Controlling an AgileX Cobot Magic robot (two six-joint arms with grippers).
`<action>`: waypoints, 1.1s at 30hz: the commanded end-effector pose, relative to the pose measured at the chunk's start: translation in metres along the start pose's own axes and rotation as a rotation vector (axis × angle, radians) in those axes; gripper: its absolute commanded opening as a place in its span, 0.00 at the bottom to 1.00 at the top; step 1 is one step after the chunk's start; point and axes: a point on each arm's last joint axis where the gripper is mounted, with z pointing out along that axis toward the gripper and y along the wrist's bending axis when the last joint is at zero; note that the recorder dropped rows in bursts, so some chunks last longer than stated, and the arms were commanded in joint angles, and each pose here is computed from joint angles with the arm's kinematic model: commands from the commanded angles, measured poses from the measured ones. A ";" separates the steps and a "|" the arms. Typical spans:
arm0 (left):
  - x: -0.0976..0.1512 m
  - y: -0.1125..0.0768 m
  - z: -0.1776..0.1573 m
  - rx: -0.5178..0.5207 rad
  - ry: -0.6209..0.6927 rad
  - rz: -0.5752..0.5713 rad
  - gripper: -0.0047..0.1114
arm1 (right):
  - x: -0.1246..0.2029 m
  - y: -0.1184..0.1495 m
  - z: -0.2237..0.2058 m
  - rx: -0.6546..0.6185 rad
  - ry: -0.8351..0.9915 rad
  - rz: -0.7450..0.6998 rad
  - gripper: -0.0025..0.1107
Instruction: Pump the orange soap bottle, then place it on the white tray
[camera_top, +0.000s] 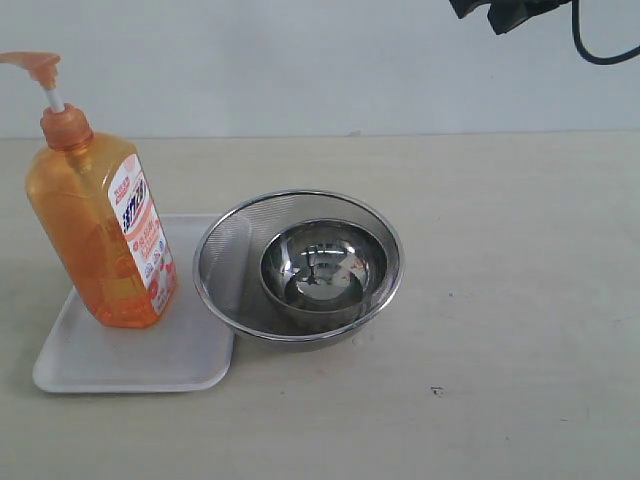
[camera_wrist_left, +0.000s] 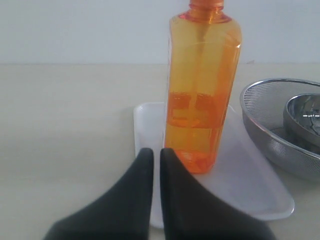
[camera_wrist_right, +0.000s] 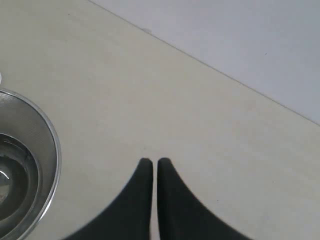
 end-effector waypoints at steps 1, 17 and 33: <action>0.000 0.000 0.000 0.001 -0.008 -0.015 0.08 | -0.001 -0.002 -0.005 0.007 -0.021 0.006 0.02; 0.000 0.000 0.000 0.001 -0.008 -0.015 0.08 | -0.002 -0.002 -0.007 0.009 -0.033 0.041 0.02; 0.000 0.000 0.000 0.001 -0.008 -0.015 0.08 | -0.005 -0.012 -0.089 0.082 -0.243 0.079 0.02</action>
